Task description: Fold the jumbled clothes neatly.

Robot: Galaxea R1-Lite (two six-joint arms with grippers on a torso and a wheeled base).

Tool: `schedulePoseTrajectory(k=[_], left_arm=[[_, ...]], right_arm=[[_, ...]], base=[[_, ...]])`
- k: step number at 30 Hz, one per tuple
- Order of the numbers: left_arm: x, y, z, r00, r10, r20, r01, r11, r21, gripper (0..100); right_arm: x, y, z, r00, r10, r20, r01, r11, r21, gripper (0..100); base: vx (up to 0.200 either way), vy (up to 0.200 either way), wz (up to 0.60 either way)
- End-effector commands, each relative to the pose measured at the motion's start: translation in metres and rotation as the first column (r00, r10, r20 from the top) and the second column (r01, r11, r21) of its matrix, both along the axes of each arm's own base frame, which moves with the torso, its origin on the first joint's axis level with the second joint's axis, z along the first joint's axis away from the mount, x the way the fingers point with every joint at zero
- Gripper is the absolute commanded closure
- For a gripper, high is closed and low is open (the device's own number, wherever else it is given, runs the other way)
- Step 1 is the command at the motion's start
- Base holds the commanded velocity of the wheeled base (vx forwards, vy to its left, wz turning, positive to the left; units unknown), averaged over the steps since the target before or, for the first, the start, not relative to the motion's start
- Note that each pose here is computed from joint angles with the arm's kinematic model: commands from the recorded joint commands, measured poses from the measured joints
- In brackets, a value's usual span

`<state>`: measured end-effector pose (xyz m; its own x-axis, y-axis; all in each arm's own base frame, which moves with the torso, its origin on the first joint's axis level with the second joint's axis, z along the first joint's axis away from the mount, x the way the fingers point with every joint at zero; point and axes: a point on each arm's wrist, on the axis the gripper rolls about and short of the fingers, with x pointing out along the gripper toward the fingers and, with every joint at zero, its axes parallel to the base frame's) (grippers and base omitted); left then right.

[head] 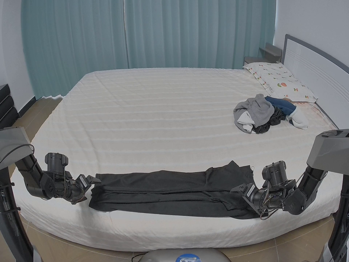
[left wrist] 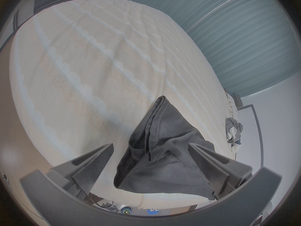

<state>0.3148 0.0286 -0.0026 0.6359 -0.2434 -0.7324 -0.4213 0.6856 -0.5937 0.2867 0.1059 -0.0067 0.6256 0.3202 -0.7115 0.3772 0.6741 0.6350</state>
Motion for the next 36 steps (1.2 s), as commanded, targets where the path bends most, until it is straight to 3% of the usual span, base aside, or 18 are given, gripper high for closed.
schedulePoseTrajectory(k=[1, 5, 17, 25, 29, 36], left_arm=[[0.0, -0.001, -0.002, 1.0, -0.002, -0.006, 0.002, 1.0, 0.001, 0], [0.0, -0.001, -0.002, 1.0, -0.005, -0.003, 0.005, 1.0, 0.003, 0], [0.0, -0.001, -0.002, 1.0, -0.004, -0.003, 0.004, 1.0, 0.008, 0], [0.0, -0.001, -0.003, 1.0, -0.006, -0.006, 0.006, 1.0, 0.008, 0], [0.0, -0.001, -0.003, 1.0, -0.006, -0.006, 0.006, 1.0, 0.008, 0], [0.0, -0.001, -0.003, 1.0, -0.006, -0.006, 0.006, 1.0, 0.008, 0]], right_arm=[[0.0, 0.0, 0.0, 1.0, 0.0, 0.003, 0.0, 1.0, 0.003, 0], [0.003, -0.001, -0.001, 1.0, -0.009, 0.009, 0.009, 1.0, 0.008, 0], [0.021, -0.003, -0.01, 0.991, -0.097, 0.094, 0.095, 0.995, 0.03, 0], [0.023, -0.001, -0.009, 0.987, -0.1, 0.125, 0.095, 0.994, 0.048, 0], [0.022, 0.001, 0.007, 0.981, -0.097, 0.167, 0.087, 0.994, 0.069, 0], [0.025, 0.004, -0.005, 0.982, -0.096, 0.162, 0.087, 0.994, 0.059, 0]], base=[[-0.2, 0.0, 0.0], [-0.2, 0.0, 0.0], [0.0, 0.0, 0.0], [0.0, 0.0, 0.0], [0.0, 0.0, 0.0], [0.0, 0.0, 0.0]])
